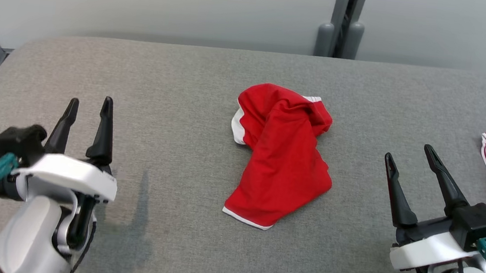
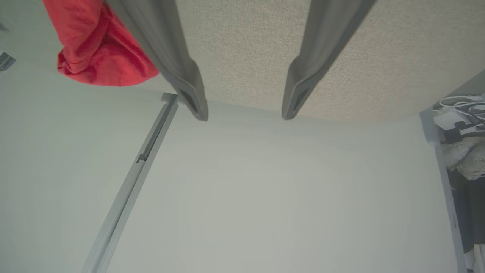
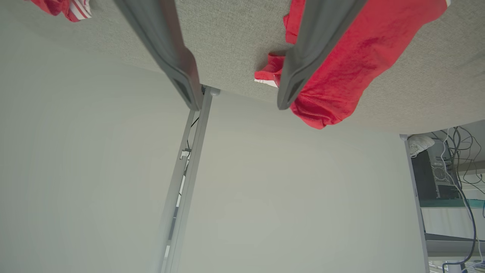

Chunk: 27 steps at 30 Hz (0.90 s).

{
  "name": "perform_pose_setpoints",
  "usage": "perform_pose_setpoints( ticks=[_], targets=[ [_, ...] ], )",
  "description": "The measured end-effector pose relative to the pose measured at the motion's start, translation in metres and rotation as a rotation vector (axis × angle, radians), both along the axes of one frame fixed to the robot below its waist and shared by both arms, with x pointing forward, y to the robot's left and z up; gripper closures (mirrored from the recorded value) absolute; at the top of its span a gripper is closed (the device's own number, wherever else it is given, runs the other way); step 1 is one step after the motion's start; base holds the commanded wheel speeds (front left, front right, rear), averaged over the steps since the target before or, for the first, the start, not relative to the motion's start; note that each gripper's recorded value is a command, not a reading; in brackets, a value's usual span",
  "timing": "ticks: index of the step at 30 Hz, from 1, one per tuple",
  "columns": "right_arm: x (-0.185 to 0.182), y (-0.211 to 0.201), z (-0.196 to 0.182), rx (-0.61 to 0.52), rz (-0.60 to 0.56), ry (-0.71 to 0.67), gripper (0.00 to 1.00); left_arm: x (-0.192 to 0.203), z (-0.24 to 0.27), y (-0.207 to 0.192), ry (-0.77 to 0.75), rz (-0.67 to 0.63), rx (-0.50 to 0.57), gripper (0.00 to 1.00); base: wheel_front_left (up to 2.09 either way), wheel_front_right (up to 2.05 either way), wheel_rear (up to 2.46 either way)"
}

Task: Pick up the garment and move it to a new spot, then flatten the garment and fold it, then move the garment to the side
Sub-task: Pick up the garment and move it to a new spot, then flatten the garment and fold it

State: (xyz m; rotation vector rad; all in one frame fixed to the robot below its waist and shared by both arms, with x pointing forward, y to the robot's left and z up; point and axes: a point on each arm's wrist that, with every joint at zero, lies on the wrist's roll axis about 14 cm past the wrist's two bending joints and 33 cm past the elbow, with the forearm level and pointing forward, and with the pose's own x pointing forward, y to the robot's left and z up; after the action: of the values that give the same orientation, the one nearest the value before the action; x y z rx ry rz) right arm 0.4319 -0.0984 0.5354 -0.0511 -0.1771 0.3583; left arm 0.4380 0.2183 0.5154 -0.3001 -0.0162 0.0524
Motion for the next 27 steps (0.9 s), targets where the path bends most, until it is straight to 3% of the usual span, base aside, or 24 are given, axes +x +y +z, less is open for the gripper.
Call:
perform_pose_setpoints(
  ticks=[4, 11, 19, 27],
  targets=[
    [-0.002, -0.003, -0.002, 0.012, -0.012, 0.011, 0.0, -0.027, 0.011, 0.006, -0.072, 0.022, -0.044, 0.0, 0.0, 0.0, 0.0],
    [-0.01, -0.003, -0.011, 0.048, -0.032, 0.048, 0.0, -0.065, -0.001, -0.003, -0.081, 0.037, -0.024, 0.0, 0.0, 0.0, 0.0],
    [-0.01, -0.001, -0.02, 0.058, -0.035, 0.075, 0.0, -0.073, -0.014, -0.012, -0.055, 0.028, -0.007, 0.0, 0.0, 0.0, 0.0],
    [-0.007, 0.016, -0.063, 0.076, 0.004, 0.221, 0.0, -0.078, -0.029, -0.007, -0.01, 0.044, -0.001, 0.0, 0.0, 0.0, 0.0]
  ],
)
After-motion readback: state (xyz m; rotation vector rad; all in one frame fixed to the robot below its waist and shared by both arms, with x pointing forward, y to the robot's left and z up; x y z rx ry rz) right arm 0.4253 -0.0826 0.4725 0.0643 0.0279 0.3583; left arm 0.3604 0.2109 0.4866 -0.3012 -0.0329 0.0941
